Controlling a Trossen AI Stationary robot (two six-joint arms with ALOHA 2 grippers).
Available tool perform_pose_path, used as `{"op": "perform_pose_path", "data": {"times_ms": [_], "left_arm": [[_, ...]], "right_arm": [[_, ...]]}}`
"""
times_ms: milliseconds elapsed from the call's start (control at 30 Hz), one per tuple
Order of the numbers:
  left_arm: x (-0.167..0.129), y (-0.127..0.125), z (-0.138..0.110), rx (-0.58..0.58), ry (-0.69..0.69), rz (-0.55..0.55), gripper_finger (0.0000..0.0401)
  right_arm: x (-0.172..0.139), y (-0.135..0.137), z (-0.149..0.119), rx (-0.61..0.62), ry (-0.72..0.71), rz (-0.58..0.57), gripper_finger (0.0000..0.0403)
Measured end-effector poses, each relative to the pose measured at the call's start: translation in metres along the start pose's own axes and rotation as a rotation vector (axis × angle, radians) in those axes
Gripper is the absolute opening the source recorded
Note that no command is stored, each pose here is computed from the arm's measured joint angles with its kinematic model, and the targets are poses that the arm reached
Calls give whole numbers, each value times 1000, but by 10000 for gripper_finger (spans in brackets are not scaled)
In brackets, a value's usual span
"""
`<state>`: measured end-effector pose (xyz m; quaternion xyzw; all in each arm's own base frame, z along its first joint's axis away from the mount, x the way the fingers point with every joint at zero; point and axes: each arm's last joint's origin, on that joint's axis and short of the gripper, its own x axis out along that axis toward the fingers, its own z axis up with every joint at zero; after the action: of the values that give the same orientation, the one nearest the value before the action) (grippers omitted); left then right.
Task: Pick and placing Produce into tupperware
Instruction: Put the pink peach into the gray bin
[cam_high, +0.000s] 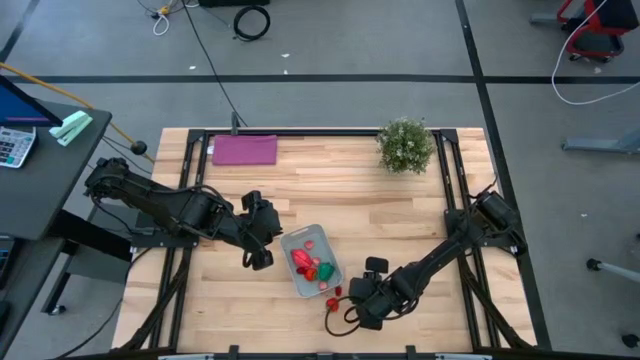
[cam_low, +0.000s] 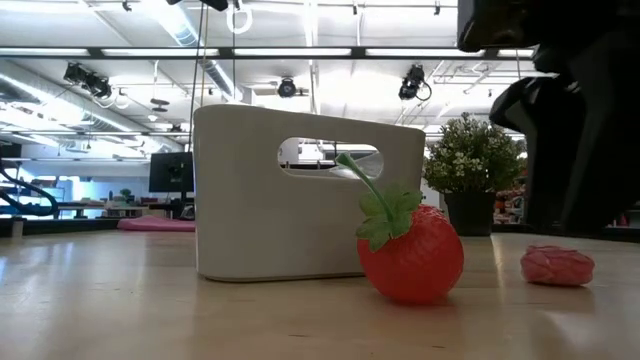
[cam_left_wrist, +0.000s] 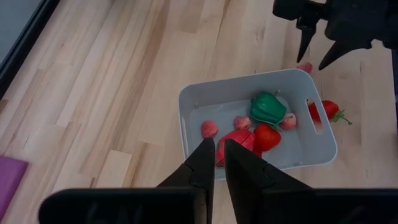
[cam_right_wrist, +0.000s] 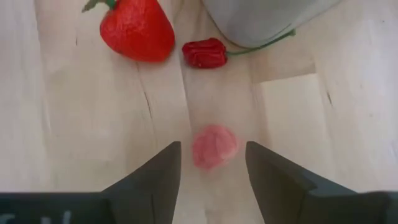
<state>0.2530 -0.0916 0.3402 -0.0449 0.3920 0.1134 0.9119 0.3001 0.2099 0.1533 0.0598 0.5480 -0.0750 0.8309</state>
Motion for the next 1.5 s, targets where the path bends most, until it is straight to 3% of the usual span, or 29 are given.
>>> {"op": "perform_pose_path", "data": {"times_ms": [500,800,1067,1300,1500], "left_arm": [[0,0,0,-25,0,0,40],[0,0,0,-24,1,0,28],[0,0,0,-24,1,0,36],[0,0,0,-24,1,0,26],[0,0,0,-24,1,1,25]], "right_arm": [[21,-11,-17,33,-27,-5,184],[22,-12,-14,42,-92,-34,113],[24,-18,-8,19,-107,-54,86],[26,-23,-3,34,-111,-67,18],[25,-25,-3,34,-109,-70,14]]}}
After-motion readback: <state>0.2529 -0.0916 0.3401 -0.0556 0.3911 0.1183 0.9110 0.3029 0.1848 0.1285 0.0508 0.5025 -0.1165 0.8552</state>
